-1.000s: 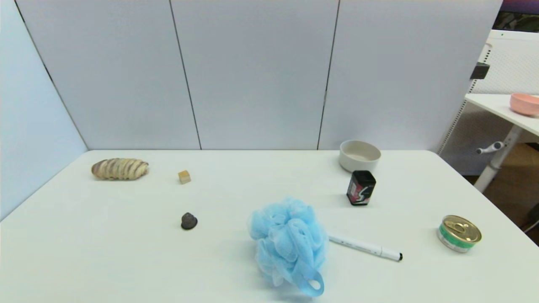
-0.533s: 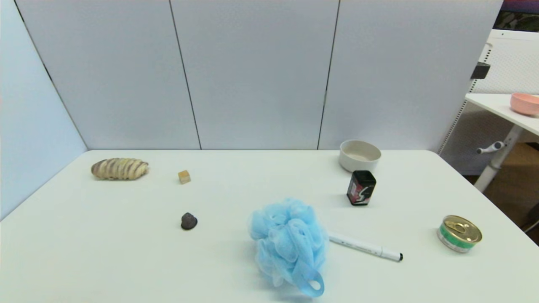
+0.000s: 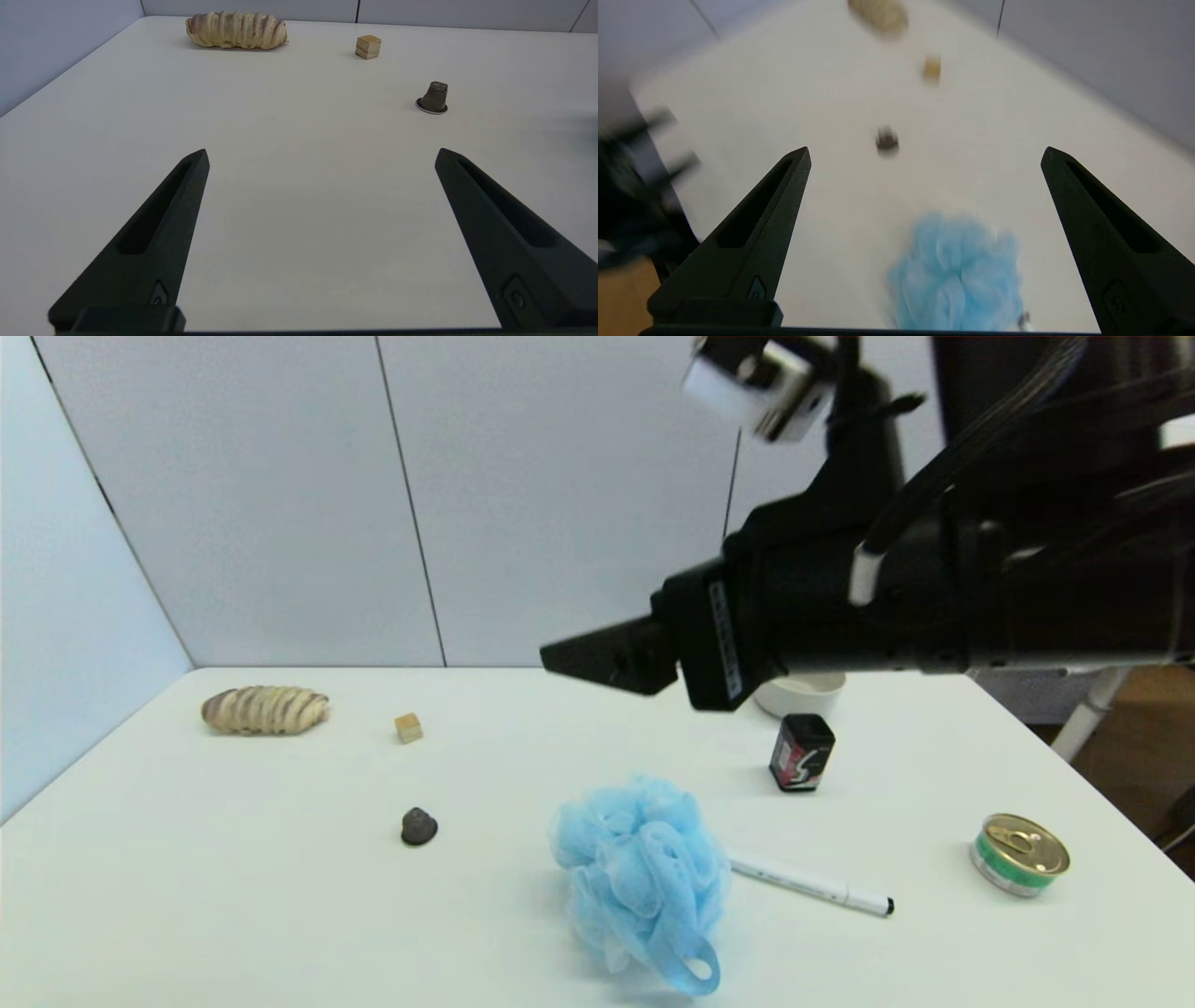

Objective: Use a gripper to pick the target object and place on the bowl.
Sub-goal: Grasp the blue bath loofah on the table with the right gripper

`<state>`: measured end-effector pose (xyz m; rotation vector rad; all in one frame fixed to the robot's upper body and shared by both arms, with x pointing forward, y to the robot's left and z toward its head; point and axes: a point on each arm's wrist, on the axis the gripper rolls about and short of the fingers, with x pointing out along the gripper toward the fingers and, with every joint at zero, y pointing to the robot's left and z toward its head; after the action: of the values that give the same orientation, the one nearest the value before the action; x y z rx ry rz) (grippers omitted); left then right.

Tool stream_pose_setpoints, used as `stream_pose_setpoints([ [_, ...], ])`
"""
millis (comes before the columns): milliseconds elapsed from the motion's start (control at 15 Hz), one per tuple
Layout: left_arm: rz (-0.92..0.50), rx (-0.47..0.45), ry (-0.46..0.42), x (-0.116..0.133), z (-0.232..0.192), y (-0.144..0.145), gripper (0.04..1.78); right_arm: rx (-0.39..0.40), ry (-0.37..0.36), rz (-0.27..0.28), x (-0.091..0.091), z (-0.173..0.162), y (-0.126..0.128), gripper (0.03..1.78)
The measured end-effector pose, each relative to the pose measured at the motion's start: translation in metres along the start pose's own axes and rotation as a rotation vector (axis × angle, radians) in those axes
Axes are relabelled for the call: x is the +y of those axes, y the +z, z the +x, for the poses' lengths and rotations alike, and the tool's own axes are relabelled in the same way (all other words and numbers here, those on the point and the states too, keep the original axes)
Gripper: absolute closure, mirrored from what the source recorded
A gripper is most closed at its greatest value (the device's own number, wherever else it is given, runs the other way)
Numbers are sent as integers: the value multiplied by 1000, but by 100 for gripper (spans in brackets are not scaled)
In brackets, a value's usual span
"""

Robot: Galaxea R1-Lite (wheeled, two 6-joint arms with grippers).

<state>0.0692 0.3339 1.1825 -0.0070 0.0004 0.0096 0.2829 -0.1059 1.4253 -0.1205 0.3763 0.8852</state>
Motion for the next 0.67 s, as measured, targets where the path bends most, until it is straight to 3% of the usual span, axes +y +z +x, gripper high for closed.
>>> stream_pose_setpoints([
  [200,0,0,0,0,0,0,11,167,-21,-46,-9,31,-33,10],
  [667,0,0,0,0,0,0,11,393,-60,-11,-25,71,-88,10],
])
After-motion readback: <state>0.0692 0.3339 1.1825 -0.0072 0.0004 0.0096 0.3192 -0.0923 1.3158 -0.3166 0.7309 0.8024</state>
